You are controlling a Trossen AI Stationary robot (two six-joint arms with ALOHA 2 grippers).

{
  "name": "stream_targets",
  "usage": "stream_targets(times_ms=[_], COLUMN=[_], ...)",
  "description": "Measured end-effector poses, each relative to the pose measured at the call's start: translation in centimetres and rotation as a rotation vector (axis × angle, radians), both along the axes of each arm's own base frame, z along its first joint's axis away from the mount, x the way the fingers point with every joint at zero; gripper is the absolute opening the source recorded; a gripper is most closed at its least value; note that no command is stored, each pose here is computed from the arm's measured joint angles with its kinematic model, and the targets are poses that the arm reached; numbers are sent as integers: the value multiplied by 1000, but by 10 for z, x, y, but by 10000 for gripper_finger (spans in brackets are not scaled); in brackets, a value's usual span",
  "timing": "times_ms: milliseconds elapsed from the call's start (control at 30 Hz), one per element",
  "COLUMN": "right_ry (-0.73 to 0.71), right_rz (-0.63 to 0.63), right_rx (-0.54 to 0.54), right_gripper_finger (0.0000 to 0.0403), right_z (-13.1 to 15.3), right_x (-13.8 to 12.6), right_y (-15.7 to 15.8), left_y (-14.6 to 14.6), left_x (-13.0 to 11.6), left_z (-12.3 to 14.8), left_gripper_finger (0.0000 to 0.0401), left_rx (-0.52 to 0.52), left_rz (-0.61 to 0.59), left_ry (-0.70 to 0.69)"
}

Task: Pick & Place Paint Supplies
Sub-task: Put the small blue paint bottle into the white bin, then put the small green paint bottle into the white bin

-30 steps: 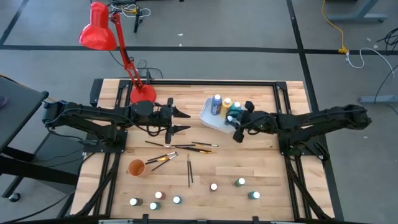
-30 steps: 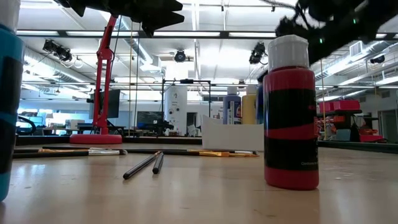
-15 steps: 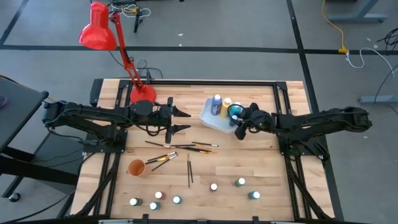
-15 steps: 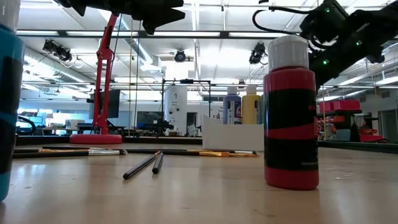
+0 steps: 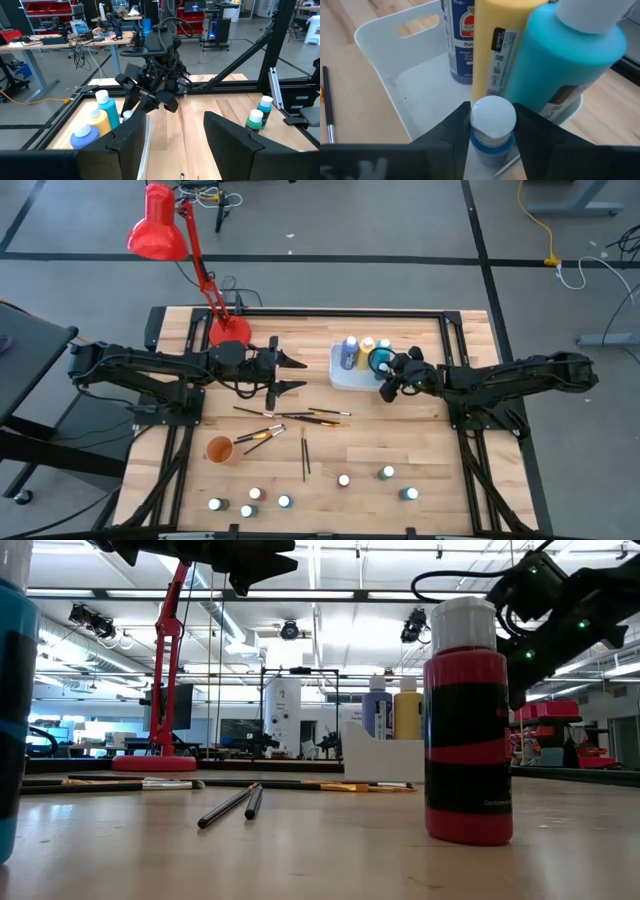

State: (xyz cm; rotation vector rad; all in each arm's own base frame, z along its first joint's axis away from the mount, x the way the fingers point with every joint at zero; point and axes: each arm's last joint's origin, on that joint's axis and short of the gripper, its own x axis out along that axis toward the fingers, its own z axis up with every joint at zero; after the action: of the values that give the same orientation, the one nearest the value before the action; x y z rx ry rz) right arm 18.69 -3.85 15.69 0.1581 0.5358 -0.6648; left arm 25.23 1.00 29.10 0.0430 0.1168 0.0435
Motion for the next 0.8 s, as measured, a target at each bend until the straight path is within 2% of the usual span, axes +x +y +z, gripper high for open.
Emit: stream_targets(times_ms=[267,533,667,800], right_ry=[21,-17,-60,-140], right_rz=[-58,-57,14,51], right_rx=[-54,-84,-141,-193], right_gripper_finger=[144,198,215,215], right_z=[0,4,11,23], right_x=[-2,1,5,8], right_y=[-2,-2,-1,1], left_y=[0,0,0,0], left_x=[0,0,0,0], left_z=[0,0,0,0], left_gripper_finger=[210,210,210,210], left_rx=[0,-1,-1,-1], left_rz=[0,0,0,0], left_ry=[1,1,1,1])
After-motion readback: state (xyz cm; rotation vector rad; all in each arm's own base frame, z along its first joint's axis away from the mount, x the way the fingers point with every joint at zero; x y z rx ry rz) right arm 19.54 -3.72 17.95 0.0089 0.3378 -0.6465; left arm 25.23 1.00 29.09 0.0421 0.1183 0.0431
